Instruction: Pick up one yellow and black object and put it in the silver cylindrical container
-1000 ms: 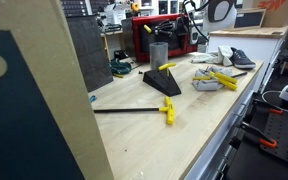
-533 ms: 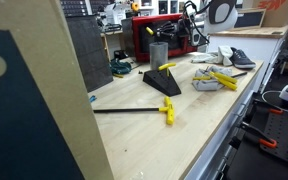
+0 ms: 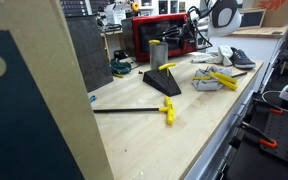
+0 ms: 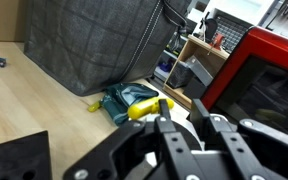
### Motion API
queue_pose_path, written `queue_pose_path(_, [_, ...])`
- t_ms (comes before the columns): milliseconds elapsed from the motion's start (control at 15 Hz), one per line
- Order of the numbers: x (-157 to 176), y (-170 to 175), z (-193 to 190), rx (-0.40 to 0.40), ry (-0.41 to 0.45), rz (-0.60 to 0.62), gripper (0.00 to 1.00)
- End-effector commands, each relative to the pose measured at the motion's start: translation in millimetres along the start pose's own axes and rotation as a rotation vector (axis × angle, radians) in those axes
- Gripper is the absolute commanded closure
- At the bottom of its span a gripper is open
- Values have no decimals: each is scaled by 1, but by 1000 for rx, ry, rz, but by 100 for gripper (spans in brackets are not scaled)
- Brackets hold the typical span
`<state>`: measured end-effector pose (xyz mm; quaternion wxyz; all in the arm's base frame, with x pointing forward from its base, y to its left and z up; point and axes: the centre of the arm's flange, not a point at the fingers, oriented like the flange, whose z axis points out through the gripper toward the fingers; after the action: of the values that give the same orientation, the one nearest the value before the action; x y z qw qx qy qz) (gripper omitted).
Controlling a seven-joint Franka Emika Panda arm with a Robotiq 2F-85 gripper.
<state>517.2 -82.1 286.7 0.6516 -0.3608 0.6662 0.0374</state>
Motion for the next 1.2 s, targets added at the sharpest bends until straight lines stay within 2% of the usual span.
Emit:
queue_pose_path(0, [-10, -2, -9, 21, 5, -65, 39])
queue_pose_path(200, [-27, -6, -13, -18, 42, -166, 17])
queue_pose_path(333, [-45, -9, -18, -78, 100, -269, 2])
queue_pose_path(800, [-118, -17, -32, -283, 337, -623, 0])
queue_pose_path(1133, [-143, -21, -47, -478, 447, -892, 0])
